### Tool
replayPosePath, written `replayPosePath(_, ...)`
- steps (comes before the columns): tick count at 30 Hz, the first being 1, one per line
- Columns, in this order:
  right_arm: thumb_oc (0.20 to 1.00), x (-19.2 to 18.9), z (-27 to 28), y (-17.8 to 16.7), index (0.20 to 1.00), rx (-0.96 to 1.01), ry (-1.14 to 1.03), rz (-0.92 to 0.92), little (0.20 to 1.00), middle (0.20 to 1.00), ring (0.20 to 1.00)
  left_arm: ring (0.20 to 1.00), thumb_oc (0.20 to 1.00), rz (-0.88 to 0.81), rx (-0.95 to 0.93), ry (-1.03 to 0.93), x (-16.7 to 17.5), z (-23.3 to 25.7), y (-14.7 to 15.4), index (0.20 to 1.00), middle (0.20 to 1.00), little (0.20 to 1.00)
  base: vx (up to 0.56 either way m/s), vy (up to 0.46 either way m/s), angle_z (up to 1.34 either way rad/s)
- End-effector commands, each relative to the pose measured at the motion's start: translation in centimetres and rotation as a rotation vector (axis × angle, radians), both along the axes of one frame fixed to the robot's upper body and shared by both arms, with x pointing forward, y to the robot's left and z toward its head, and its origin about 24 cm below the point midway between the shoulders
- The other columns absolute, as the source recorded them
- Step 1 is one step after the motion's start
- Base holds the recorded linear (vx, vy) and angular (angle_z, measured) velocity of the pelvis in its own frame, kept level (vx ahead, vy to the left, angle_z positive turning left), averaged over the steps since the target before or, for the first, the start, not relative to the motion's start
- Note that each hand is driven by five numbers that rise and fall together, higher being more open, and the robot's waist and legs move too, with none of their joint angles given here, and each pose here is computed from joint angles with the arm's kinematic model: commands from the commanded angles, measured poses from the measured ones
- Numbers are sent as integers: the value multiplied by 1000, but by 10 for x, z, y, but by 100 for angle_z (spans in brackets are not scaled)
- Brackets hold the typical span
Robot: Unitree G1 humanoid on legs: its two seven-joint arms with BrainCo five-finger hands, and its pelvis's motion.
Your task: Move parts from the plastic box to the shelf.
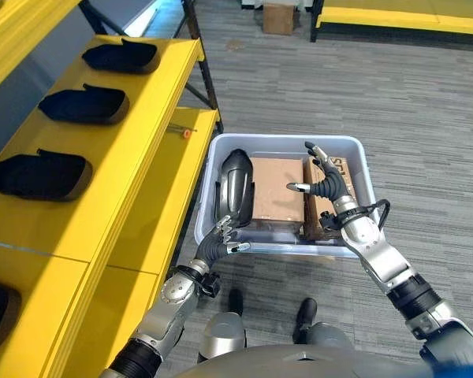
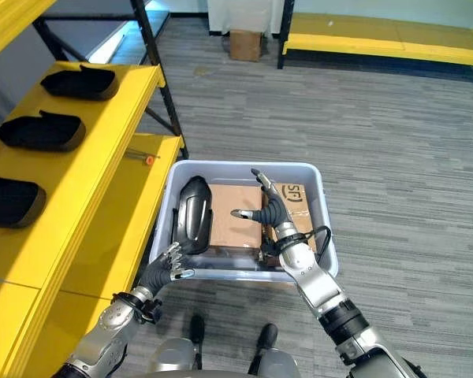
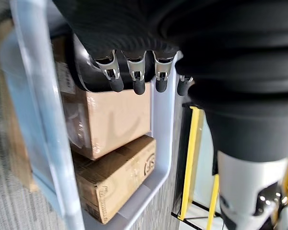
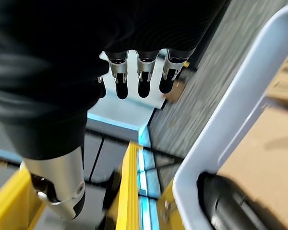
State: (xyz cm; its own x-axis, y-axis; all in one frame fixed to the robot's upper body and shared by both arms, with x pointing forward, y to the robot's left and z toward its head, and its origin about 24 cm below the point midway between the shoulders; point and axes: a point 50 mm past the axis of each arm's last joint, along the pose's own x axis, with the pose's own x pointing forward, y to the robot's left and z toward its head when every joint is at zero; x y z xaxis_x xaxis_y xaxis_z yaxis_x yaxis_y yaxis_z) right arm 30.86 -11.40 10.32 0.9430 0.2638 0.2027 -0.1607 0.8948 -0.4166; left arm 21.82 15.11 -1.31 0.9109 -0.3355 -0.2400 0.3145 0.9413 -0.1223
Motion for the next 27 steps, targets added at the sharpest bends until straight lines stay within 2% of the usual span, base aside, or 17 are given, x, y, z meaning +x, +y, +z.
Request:
replayPosePath(1,1000,14,39,16,1000,-91,-179,23,1000,1000,1000,1000,1000,7,-58,-136,16,26,-4,1000,1000,1000,-149,49,24)
replayPosePath(10,1000,34,61,19,1000,-304,-302,-66,1000,1000,1000,1000,1000,-12,-99,-223,26,46,-10,1000,1000,1000,-75,12,15)
replayPosePath(11,1000,45,74,10,1000,-384,-392,-140,1000,1000,1000,1000,1000,-54,-113,-262,28,59,-13,1000,1000,1000,-69,-55,6)
replayPosePath(18,1000,56,117,5,1000,-635,-731,-276,1000,1000,1000,1000,1000,-102,-129,-301,32,70,-23,1000,1000,1000,-45,-8,15)
replayPosePath(23,1000,65,143,7,1000,-987,-1048,-426,1000,1000,1000,1000,1000,-139,-95,-293,29,61,-25,1000,1000,1000,-24,-28,13)
replayPosePath(27,1000,73,145,4,1000,-1095,-1043,-467,1000,1000,1000,1000,1000,-140,-102,-277,29,59,-22,1000,1000,1000,-12,-11,7)
